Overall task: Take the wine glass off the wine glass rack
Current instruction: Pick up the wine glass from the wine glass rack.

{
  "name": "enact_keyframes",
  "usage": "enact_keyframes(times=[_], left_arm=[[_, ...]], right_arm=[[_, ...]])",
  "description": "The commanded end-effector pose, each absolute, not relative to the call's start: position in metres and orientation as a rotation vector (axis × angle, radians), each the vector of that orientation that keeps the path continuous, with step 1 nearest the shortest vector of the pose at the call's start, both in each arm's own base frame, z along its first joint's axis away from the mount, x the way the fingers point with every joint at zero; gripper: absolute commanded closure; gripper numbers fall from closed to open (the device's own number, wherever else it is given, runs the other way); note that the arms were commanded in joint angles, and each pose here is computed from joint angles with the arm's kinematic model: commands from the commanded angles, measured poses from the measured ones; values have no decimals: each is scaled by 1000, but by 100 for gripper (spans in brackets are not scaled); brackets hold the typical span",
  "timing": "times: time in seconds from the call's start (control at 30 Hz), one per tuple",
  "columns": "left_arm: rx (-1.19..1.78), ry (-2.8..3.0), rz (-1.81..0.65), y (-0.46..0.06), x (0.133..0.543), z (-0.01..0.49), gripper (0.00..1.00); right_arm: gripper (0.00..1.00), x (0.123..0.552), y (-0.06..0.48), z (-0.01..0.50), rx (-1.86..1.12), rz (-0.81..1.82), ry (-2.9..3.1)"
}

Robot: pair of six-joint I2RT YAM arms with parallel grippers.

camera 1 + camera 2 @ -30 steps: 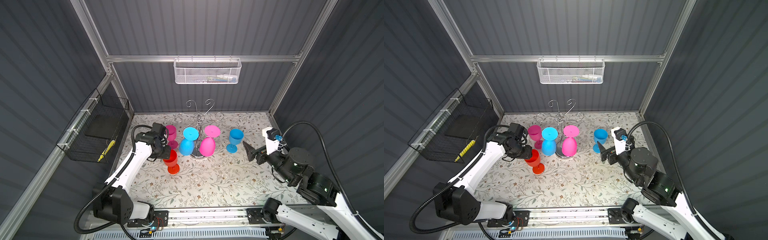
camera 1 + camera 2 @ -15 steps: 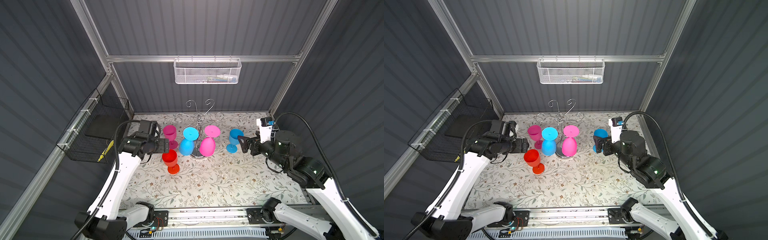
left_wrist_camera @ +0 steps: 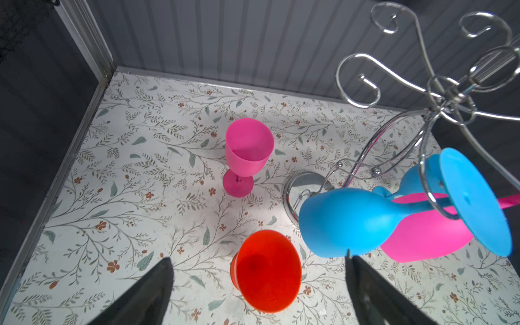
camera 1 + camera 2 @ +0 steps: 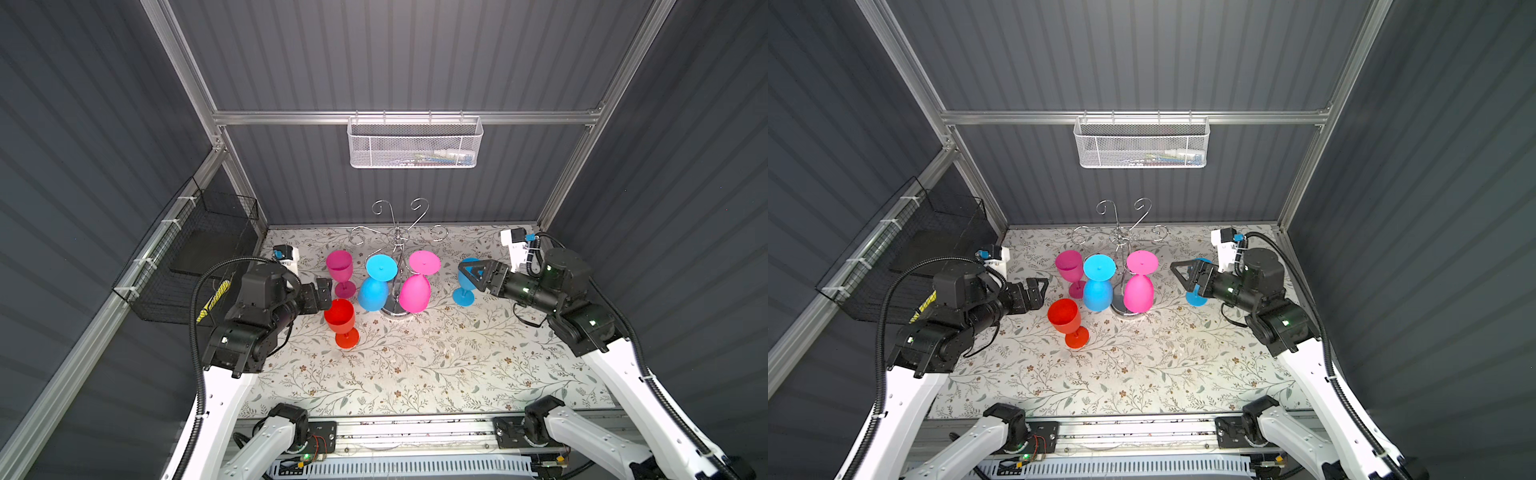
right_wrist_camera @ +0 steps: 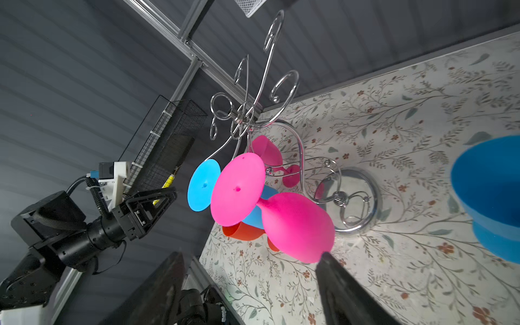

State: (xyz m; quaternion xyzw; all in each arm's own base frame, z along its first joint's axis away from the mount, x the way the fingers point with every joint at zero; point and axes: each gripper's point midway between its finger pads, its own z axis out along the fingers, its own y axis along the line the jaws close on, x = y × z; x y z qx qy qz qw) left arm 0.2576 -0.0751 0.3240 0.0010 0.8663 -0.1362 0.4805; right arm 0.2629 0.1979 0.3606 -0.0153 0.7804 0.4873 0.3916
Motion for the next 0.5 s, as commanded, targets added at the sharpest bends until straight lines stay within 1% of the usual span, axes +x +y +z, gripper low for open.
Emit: enact_keyframes(times=[0.0,0.03,0.2,0.23,0.33,0.47], left_arm=[[-9,1996,-402,-79,259,346,1],[-8,1987,-408,-80,259,347,1],[-17,1968,-423,-80,257,347,1],[-19,1974,-423,-80,257,345,1],[-20,1985,-426,-81,257,343,1],[-26,1986,-426,-80,257,342,1]], right_arm=[[31,258,213,379,-20,1454,1928],[34,260,214,377,-1,1473,1932],[56,270,224,365,82,1620,1920],[59,272,226,362,96,1634,1921],[63,277,228,352,129,1656,1940],[61,280,231,349,132,1669,1963]])
